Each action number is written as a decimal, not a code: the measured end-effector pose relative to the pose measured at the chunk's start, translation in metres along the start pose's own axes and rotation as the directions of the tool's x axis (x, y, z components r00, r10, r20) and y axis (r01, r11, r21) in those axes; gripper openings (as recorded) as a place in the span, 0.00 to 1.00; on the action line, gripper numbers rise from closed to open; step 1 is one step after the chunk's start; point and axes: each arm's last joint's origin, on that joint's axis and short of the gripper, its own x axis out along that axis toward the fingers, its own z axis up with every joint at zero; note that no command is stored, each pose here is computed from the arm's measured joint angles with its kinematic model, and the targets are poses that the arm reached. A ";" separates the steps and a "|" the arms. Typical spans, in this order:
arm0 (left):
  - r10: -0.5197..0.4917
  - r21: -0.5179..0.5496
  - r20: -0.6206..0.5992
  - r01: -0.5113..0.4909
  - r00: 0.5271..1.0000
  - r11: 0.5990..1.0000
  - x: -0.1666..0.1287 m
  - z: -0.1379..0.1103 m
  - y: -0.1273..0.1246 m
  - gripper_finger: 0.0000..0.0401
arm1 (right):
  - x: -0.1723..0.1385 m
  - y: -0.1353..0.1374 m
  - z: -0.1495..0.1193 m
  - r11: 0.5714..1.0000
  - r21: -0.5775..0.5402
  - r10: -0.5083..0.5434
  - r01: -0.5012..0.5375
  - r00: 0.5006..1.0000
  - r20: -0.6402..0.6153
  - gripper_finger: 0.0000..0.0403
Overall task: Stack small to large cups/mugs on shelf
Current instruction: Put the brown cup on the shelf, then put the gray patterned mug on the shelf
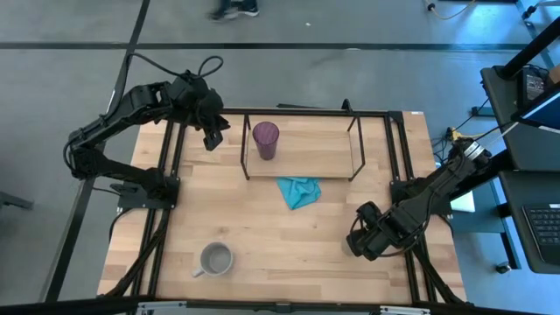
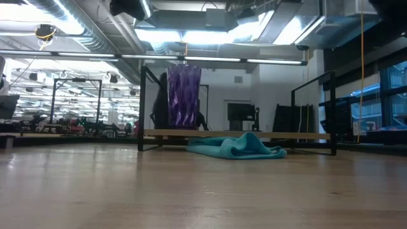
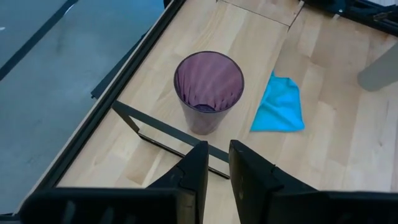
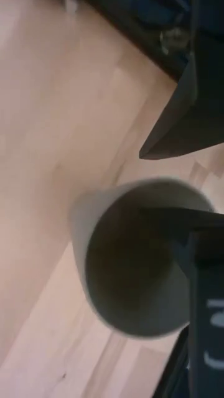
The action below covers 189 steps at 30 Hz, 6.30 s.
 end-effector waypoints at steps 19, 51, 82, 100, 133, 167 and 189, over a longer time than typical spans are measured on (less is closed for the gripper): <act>0.002 -0.003 0.009 -0.002 1.000 1.000 0.000 0.001 0.001 0.14 | 0.014 0.000 0.009 1.000 -0.016 0.008 -0.008 1.000 -0.012 0.09; 0.095 -0.098 -0.125 -0.107 0.988 0.989 0.040 -0.007 0.009 0.14 | -0.103 0.006 0.225 0.886 -0.462 0.175 -0.032 0.946 0.271 0.04; 0.094 -0.167 -0.100 -0.110 0.991 0.980 0.032 -0.008 0.008 0.14 | -0.054 0.025 0.378 0.862 -0.505 0.010 0.031 0.997 0.078 0.04; 0.095 -0.167 -0.100 -0.111 0.990 0.980 0.032 -0.008 0.008 0.14 | -0.049 0.022 0.387 0.867 -0.490 -0.029 0.088 0.992 0.126 0.04; 0.075 -0.082 -0.163 -0.089 0.984 0.993 0.021 -0.020 -0.001 0.14 | -0.124 0.004 0.386 0.907 -0.409 0.064 0.101 0.927 0.369 0.32; -0.234 -0.458 -0.464 -0.006 0.854 0.889 0.024 -0.188 -0.167 0.30 | -0.179 -0.004 0.348 0.881 -0.468 0.197 0.068 0.847 0.494 0.32; -0.177 -0.386 -0.498 -0.034 0.849 0.922 0.063 -0.228 -0.232 0.30 | -0.179 -0.004 0.348 0.860 -0.504 0.203 0.084 0.849 0.488 0.32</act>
